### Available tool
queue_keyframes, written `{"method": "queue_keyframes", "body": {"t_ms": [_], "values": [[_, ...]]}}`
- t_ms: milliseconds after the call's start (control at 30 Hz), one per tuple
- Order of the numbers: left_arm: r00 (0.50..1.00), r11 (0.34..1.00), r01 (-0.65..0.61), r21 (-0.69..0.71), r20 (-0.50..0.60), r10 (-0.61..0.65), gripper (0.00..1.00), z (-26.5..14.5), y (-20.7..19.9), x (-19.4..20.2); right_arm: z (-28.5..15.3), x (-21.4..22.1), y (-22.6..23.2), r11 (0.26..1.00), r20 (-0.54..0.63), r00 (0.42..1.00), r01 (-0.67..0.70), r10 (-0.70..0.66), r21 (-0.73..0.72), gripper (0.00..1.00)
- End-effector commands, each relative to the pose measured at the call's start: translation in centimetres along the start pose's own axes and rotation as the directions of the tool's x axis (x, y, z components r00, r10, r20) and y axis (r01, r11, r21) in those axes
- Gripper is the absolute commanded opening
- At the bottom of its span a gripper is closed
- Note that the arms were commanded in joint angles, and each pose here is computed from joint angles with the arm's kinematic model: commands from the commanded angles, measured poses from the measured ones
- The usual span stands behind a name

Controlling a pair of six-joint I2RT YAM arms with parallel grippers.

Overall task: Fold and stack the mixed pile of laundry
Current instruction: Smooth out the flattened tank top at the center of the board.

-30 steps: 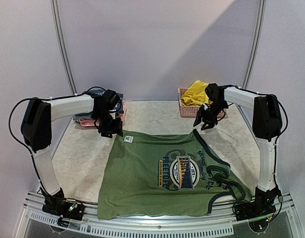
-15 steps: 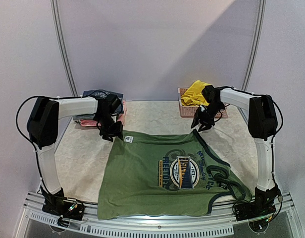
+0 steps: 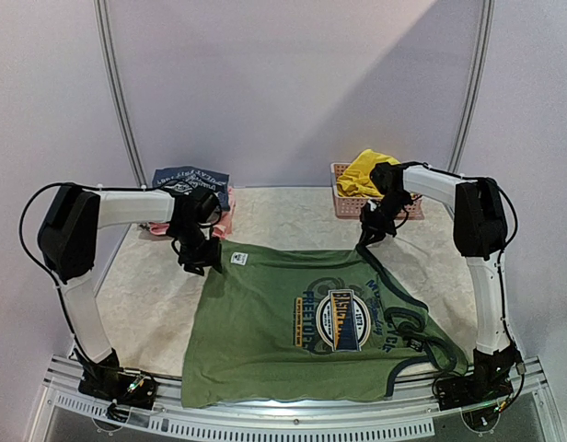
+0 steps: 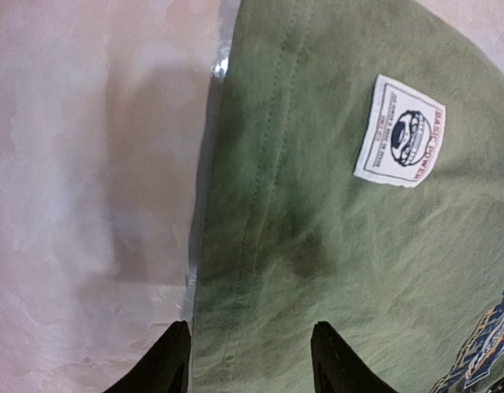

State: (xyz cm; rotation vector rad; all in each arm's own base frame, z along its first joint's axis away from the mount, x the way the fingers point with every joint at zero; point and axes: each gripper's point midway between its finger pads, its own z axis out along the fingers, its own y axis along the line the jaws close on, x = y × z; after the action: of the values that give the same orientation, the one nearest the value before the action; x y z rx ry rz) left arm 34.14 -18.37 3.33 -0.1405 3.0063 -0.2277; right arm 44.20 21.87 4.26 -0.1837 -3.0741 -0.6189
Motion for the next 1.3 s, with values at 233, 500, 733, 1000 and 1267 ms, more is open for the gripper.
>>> {"method": "queue_keyframes", "body": {"t_ms": [233, 500, 733, 1000, 1267], "values": [[1.0, 1.0, -0.002, 0.023, 0.007, 0.002, 0.5, 1.1, -0.8, 1.5, -0.7, -0.2, -1.0, 0.999, -0.006, 1.0, 0.015, -0.015, 0.05, 0.0], [1.0, 1.0, 0.003, 0.009, -0.025, -0.003, 0.47, 2.7, -0.3, 3.3, -2.5, -1.8, -3.3, 0.999, 0.022, 0.999, -0.033, 0.032, 0.037, 0.0], [0.999, 1.0, 0.013, -0.026, -0.046, -0.014, 0.45, 3.6, 0.4, 4.1, -1.6, -2.4, -5.3, 0.995, 0.005, 0.997, -0.081, 0.081, 0.053, 0.0], [1.0, 0.999, -0.008, -0.032, 0.013, 0.008, 0.45, 0.5, -0.4, 2.4, -3.2, -1.5, -3.9, 0.999, -0.023, 0.999, -0.04, 0.04, 0.0, 0.26], [0.999, 1.0, -0.024, -0.016, 0.033, 0.024, 0.45, -1.0, -0.8, 2.1, -4.8, 0.4, -2.4, 0.991, 0.015, 1.0, 0.021, -0.023, 0.136, 0.59]]}}
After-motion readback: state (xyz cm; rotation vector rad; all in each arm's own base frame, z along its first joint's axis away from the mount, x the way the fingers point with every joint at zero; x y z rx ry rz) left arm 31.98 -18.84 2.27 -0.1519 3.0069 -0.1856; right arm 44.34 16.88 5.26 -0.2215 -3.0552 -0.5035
